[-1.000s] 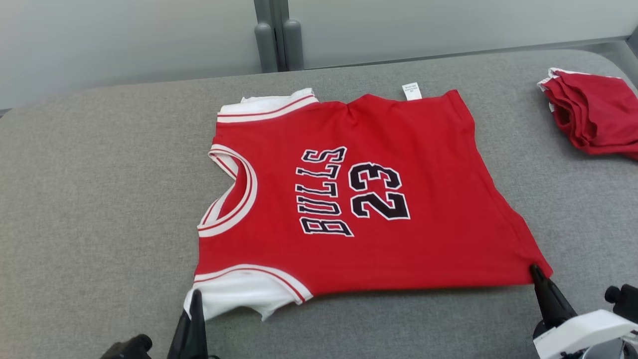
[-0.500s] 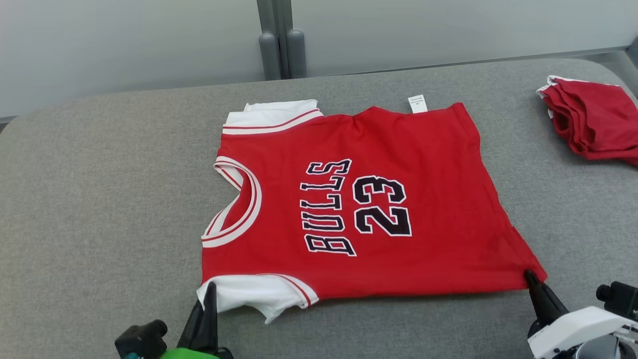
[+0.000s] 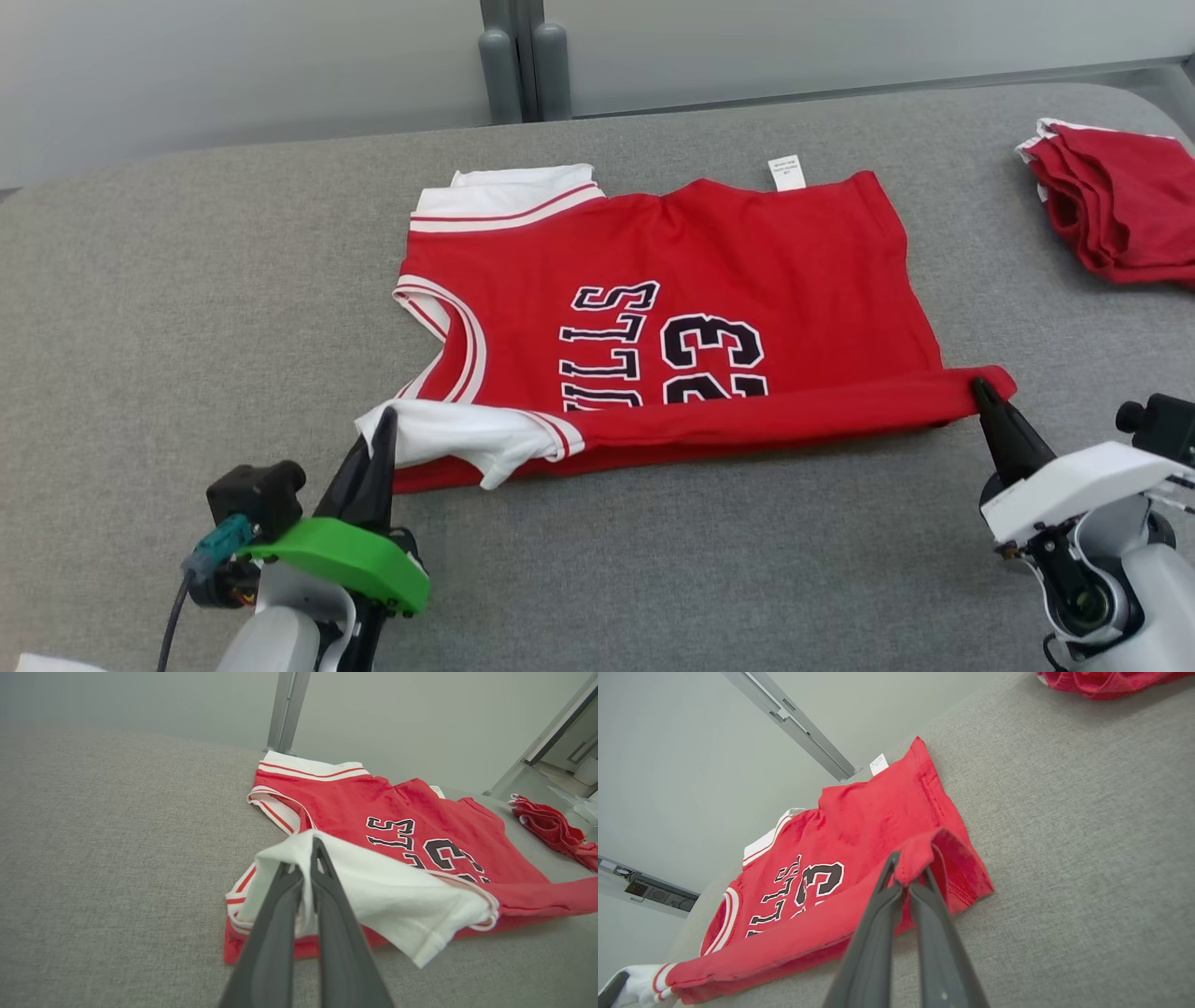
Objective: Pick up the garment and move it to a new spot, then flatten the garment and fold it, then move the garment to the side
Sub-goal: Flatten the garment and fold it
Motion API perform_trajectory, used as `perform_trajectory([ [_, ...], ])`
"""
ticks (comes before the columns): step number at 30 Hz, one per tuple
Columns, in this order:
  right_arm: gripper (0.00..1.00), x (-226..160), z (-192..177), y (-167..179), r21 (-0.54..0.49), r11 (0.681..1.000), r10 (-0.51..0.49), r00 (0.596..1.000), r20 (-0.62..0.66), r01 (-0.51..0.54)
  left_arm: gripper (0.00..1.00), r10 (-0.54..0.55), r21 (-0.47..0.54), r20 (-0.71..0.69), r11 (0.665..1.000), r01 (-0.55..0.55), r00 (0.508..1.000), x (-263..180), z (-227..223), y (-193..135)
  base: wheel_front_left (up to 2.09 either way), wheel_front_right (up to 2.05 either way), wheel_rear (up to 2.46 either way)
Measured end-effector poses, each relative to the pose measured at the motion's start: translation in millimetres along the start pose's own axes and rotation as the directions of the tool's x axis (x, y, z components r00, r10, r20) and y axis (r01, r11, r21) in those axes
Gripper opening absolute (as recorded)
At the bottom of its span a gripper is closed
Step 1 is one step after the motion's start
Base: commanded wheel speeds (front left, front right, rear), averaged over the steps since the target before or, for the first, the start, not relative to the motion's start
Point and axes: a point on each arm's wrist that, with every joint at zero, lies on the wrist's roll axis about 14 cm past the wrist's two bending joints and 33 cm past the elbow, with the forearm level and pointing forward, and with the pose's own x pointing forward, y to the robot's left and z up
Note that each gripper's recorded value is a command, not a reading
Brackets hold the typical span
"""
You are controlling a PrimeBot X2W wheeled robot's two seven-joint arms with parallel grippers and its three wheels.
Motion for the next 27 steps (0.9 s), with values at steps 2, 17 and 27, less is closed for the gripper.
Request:
perform_trajectory([
  [2, 0.00, 7.7, 2.5, 3.2, 0.001, 1.000, 0.007, 1.000, -0.007, -0.007, 0.00, -0.013, 0.010, -0.007, 1.000, 0.013, 1.000, 8.6, 1.7, -0.9, 0.00, 0.00, 0.00],
  [17, 1.00, 51.2, 15.2, 0.0, -0.093, 0.996, -0.018, 1.000, 0.006, 0.019, 1.00, -0.042, 0.053, -0.035, 0.998, 0.044, 0.999, 55.1, -0.9, -1.9, 0.00, 0.00, 0.00],
  [27, 1.00, 30.0, -5.0, -26.9, -0.229, 0.972, -0.055, 0.998, -0.033, 0.046, 1.00, 0.057, 0.016, -0.092, 0.998, -0.056, 0.994, 23.6, -33.5, 29.6, 0.00, 0.00, 0.00],
])
